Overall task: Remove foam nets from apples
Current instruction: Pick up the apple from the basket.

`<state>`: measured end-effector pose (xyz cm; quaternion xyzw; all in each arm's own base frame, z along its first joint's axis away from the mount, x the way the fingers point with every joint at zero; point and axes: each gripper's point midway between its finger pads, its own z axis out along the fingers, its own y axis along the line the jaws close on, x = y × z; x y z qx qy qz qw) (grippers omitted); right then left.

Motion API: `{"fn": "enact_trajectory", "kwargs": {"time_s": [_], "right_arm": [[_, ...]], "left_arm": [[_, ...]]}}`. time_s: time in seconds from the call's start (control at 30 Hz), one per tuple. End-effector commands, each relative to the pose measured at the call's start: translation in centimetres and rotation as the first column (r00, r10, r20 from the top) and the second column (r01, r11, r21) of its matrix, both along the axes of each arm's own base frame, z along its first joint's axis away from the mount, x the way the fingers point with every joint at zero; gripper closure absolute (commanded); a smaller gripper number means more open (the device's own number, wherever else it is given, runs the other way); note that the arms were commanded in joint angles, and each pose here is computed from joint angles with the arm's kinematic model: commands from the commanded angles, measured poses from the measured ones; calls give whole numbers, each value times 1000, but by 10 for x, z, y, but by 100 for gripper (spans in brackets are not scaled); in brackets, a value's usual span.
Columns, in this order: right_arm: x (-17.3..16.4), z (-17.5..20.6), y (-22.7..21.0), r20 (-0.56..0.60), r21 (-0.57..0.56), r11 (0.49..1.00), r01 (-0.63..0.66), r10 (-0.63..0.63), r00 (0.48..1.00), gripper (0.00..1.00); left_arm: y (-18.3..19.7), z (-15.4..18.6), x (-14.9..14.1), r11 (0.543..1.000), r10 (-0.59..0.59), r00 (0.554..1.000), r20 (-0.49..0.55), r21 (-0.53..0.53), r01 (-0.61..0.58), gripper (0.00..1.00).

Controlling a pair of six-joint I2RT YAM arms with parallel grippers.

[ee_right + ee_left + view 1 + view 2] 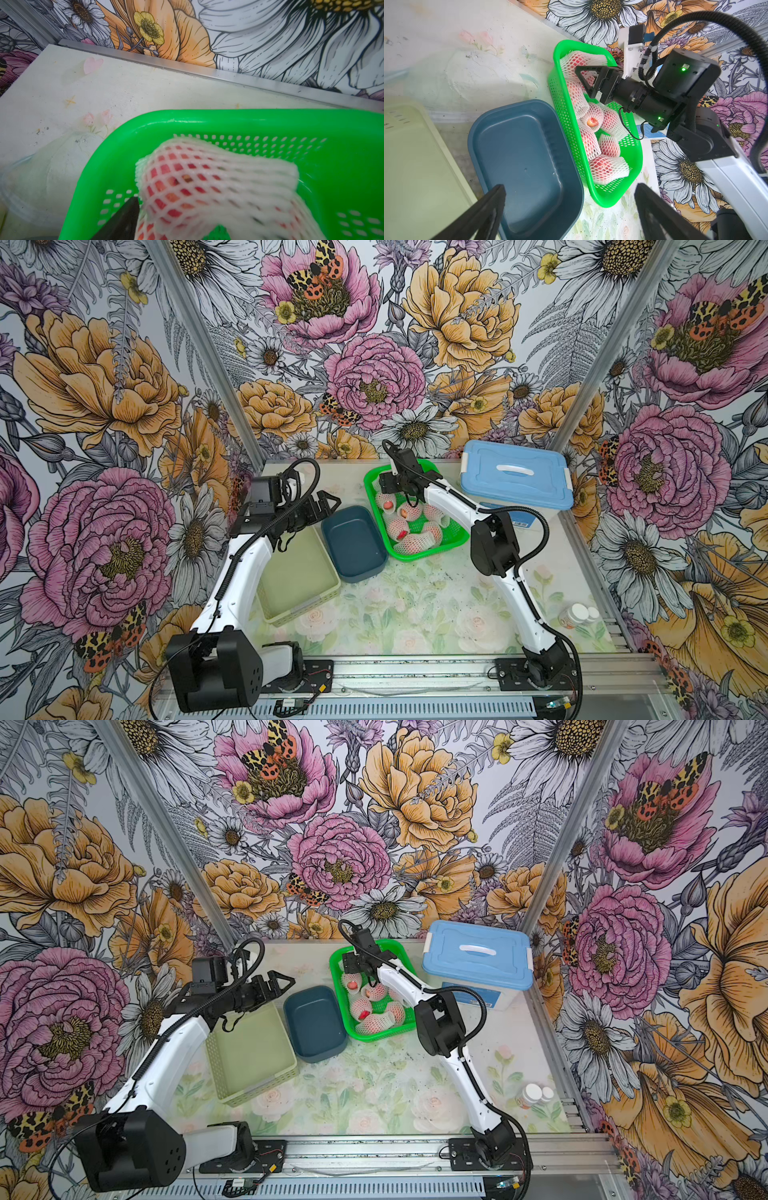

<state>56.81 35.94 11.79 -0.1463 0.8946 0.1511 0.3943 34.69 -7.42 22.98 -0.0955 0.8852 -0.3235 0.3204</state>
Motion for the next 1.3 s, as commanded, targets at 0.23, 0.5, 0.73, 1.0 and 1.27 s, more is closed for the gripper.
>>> {"fn": "enact_trajectory", "kwargs": {"time_s": [0.23, 0.5, 0.73, 1.0, 1.27], "right_arm": [[-4, 46, 12, 70, 42, 998, -54, 51, 996, 51], [-6, 57, 13, 84, 53, 996, -72, 67, 994, 58], [-10, 71, 8, 87, 69, 994, -85, 79, 993, 67], [-19, 88, 4, 106, 68, 992, -109, 102, 989, 75], [-40, 112, -5, 117, 76, 987, -140, 130, 985, 75]], "left_arm": [[1, 7, 0, 1000, -4, 1000, 28, -28, 5, 1], [2, 6, 0, 1000, 1, 1000, 26, -29, 0, 1], [3, 6, 0, 999, 3, 1000, 25, -32, -2, 1], [4, 6, 0, 999, 8, 1000, 27, -32, -7, 1], [5, 7, 1, 999, 8, 1000, 28, -32, -7, 1]]}}
